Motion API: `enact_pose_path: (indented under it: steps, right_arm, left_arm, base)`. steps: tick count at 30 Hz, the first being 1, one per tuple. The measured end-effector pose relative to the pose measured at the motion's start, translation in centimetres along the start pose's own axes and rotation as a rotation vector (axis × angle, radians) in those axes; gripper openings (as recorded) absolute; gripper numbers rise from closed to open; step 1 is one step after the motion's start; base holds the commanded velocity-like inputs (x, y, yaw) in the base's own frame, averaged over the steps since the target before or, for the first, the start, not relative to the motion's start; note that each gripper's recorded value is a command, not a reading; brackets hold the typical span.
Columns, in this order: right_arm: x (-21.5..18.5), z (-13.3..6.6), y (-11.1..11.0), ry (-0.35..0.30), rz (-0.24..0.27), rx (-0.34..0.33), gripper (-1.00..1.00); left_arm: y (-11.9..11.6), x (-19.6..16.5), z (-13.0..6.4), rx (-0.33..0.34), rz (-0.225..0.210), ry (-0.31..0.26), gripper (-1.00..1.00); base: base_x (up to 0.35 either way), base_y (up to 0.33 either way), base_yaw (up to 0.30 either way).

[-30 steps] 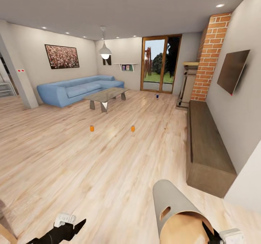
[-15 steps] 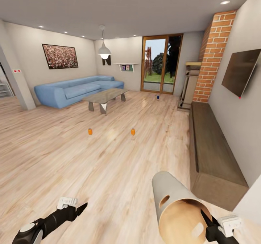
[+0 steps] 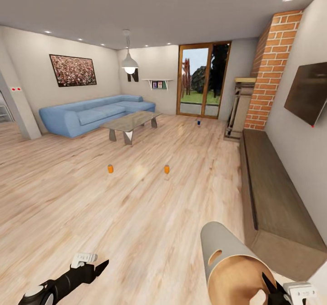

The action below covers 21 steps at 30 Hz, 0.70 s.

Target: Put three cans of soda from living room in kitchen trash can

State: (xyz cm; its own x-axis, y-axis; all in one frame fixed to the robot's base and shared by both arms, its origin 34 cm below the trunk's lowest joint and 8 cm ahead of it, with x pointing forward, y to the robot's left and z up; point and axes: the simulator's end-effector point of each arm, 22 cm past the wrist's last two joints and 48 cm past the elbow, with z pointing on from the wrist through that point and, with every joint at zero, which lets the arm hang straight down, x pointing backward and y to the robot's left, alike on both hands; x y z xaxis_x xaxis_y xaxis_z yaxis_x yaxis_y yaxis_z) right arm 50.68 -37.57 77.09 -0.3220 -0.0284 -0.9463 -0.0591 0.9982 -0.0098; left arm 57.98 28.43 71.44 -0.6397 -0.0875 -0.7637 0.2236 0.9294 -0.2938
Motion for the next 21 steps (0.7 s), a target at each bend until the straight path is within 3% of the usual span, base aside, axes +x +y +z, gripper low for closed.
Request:
enact_pose_path:
  steps: [11,21]
  right_arm:
    - [0.70,-0.11,-0.08,0.014,0.007,0.003,-1.00]
    - [0.75,-0.11,-0.11,0.015,0.008,0.004,-1.00]
  left_arm:
    - [0.06,0.13,0.02,-0.001,0.002,-0.002,1.00]
    - [0.02,0.19,0.03,0.001,0.002,0.000,1.00]
  base:
    - [0.329,0.028,0.000]
    - [0.296,0.183,0.000]
